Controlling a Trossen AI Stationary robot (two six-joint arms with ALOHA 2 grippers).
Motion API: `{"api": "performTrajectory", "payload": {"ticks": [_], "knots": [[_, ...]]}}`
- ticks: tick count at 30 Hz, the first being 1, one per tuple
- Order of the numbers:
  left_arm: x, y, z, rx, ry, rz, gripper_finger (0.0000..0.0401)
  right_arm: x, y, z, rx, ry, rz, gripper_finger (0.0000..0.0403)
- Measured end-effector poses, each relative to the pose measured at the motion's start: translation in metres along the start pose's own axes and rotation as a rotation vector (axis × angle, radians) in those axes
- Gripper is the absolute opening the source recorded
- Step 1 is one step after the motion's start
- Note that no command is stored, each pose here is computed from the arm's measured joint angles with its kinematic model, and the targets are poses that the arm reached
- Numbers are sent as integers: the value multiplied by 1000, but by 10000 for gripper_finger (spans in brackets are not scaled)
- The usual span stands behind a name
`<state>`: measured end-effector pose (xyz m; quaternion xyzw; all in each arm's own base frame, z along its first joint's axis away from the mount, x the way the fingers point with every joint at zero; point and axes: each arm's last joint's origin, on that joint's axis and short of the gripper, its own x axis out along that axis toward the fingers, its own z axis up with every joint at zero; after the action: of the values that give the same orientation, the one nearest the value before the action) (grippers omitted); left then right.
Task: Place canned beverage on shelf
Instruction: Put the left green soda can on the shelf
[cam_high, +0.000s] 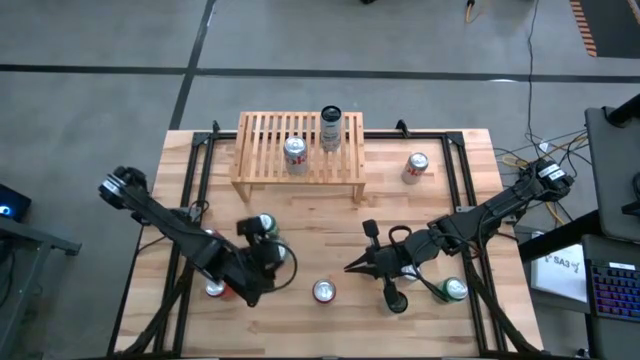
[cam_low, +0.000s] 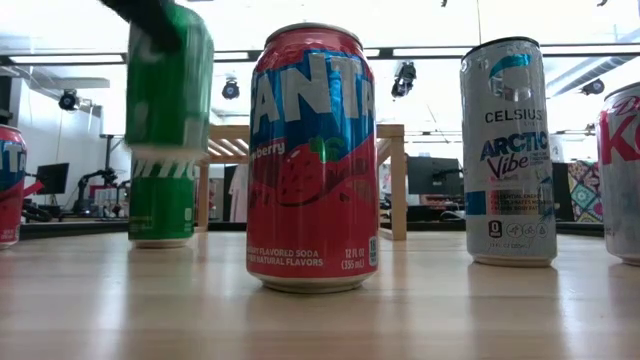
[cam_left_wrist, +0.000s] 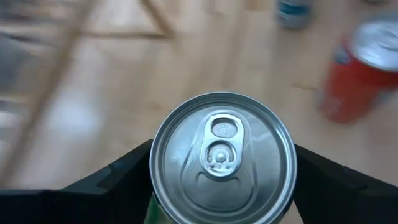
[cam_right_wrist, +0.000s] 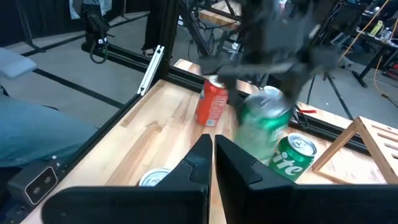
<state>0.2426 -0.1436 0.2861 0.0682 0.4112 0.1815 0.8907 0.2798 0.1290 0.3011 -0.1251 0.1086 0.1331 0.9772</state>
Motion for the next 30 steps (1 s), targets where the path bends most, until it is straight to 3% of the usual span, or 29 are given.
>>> {"api": "performTrajectory", "payload": {"ticks": [3, 7, 14, 23, 30], "knots": [[-21, 23, 11, 38, -38, 168, 289, 0, 0, 0, -3, 0, 0, 9], [-46, 63, 22, -15, -88, 339, 289, 0, 0, 0, -9, 0, 0, 9], [-58, 135, 31, -235, -81, 453, 289, 0, 0, 0, -11, 0, 0, 9], [-54, 196, 31, -428, -6, 472, 289, 0, 0, 0, -26, -4, -2, 9], [-42, 218, 45, -389, -31, 381, 289, 0, -2, 0, -22, -5, -8, 9]]}}
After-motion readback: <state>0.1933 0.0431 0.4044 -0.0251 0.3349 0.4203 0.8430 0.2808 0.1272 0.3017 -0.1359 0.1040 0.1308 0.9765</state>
